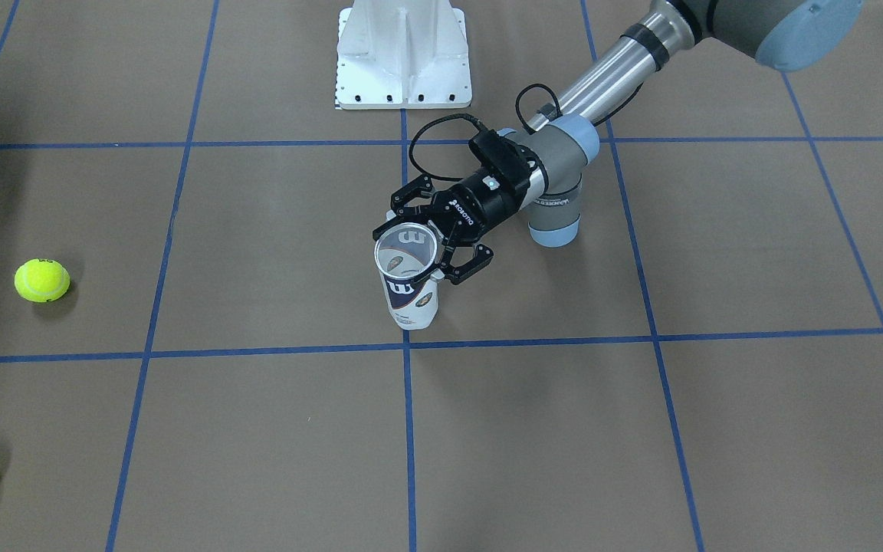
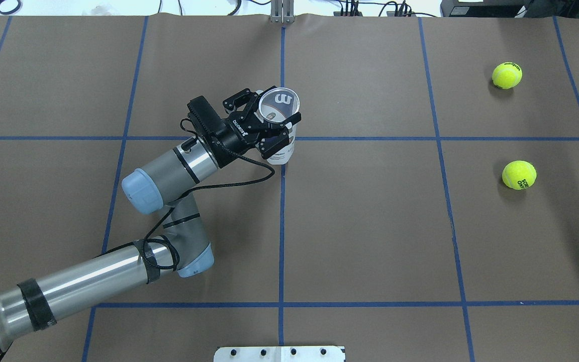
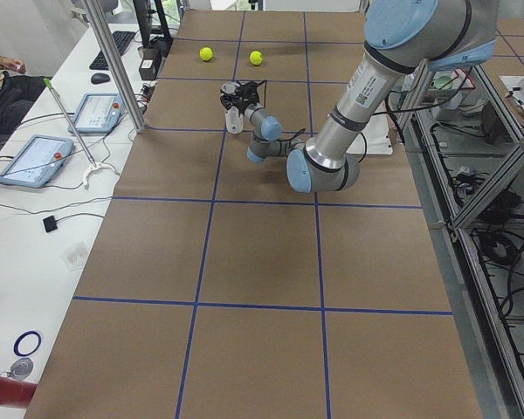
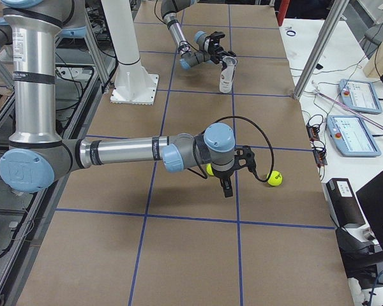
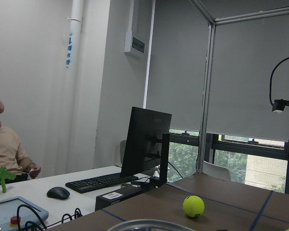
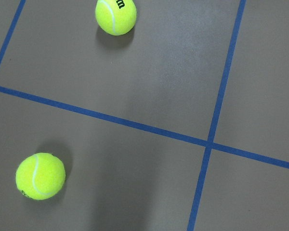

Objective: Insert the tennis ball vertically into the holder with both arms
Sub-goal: 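Reach the right gripper to the nearer yellow tennis ball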

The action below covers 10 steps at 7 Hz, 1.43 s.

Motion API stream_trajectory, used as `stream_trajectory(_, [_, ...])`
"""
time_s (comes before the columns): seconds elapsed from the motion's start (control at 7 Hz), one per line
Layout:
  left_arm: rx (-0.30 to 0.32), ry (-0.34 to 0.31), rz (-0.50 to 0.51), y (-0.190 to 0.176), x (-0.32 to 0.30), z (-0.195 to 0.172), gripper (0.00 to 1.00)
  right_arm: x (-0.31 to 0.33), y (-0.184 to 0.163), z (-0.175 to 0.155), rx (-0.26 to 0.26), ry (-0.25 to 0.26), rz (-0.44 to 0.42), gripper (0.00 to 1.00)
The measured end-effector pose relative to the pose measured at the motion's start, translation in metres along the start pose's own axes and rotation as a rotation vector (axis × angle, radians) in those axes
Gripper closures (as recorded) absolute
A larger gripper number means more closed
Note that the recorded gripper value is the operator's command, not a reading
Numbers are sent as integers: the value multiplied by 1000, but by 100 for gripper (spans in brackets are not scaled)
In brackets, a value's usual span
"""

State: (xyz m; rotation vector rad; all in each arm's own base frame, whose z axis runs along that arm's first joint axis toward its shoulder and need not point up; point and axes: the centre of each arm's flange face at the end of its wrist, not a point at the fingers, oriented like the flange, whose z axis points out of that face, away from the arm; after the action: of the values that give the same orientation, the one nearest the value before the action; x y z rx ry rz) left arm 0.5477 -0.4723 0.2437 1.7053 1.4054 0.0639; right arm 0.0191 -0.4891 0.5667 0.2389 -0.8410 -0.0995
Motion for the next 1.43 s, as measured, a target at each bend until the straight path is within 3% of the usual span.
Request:
stream_trajectory(0.29, [-4, 6, -5, 3, 5, -1, 20, -66, -17, 8, -6, -21, 115, 1])
stream_trajectory(0.71, [-3, 8, -7, 3, 7, 0, 20, -165, -19, 57, 45, 37, 234, 1])
stream_trajectory(1.14, [2, 10, -8, 1, 9, 1, 20, -190, -5, 104, 63, 115, 231, 1])
stream_trajectory(1.43, [4, 10, -8, 0, 9, 1, 20, -181, 5, 133, 82, 122, 206, 1])
